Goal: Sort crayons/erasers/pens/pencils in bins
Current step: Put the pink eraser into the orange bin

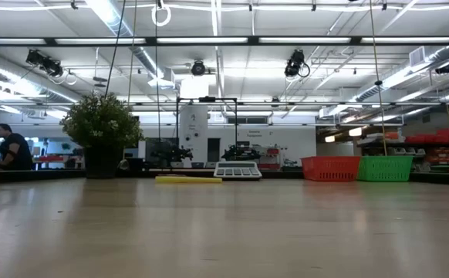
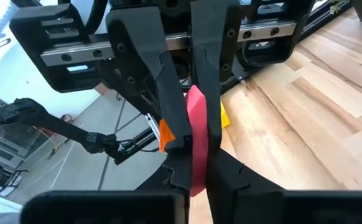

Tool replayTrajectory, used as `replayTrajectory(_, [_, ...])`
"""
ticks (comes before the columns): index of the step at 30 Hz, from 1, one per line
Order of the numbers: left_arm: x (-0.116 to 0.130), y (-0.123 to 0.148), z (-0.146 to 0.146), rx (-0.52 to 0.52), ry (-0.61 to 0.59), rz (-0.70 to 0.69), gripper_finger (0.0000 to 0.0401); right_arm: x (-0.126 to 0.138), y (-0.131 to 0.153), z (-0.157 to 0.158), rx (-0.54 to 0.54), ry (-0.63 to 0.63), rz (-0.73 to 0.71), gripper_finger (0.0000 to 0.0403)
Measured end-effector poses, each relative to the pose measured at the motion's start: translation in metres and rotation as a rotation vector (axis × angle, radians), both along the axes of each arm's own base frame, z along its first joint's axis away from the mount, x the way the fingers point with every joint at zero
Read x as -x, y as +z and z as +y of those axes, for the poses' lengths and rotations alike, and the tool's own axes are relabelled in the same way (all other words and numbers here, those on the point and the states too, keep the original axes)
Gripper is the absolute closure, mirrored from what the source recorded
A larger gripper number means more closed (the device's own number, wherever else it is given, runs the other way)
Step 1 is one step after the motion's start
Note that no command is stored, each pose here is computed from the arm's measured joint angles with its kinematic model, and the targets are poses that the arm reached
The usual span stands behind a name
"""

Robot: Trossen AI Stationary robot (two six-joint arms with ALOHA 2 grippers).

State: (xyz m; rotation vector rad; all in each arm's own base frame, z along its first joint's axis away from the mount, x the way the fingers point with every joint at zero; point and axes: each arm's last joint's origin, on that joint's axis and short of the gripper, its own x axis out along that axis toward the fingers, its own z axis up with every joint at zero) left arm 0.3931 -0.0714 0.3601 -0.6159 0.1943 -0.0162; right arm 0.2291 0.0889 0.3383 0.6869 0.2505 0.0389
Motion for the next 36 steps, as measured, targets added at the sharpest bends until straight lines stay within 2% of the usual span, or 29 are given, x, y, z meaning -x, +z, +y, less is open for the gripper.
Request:
replayTrajectory(4, [0.000, 0.000, 0.001, 0.000, 0.002, 0.001, 0.0375, 0.000, 0.000, 0.000, -0.028, -0.007, 0.005, 0.0337])
replayTrajectory(8, [0.001, 0.001, 0.003, -0.005, 0.004, 0.010, 0.0375, 0.000, -0.001, 0.000, -0.054, -0.012, 0.022, 0.0327])
replayTrajectory(13, [0.014, 0.010, 0.007, -0.055, 0.000, 0.035, 0.0375, 0.001, -0.002, 0.001, -0.078, 0.024, 0.034, 0.0320])
replayTrajectory(17, [0.028, 0.014, 0.013, -0.099, 0.000, 0.118, 0.0376, 0.001, -0.002, 0.001, -0.091, 0.036, 0.044, 0.0305])
replayTrajectory(21, [0.055, 0.022, 0.013, -0.143, -0.031, 0.224, 0.0376, 0.002, -0.006, 0.001, -0.098, 0.035, 0.086, 0.0287])
replayTrajectory(24, [0.082, 0.024, 0.004, -0.174, -0.086, 0.353, 0.0376, 0.003, -0.009, 0.001, -0.101, 0.029, 0.119, 0.0277])
replayTrajectory(32, [0.161, 0.012, -0.037, -0.279, -0.286, 0.775, 0.0376, 0.004, -0.011, 0.001, -0.096, 0.027, 0.140, 0.0274])
replayTrajectory(36, [0.187, 0.005, -0.063, -0.294, -0.367, 0.903, 0.0376, 0.004, -0.011, 0.000, -0.085, 0.020, 0.137, 0.0274])
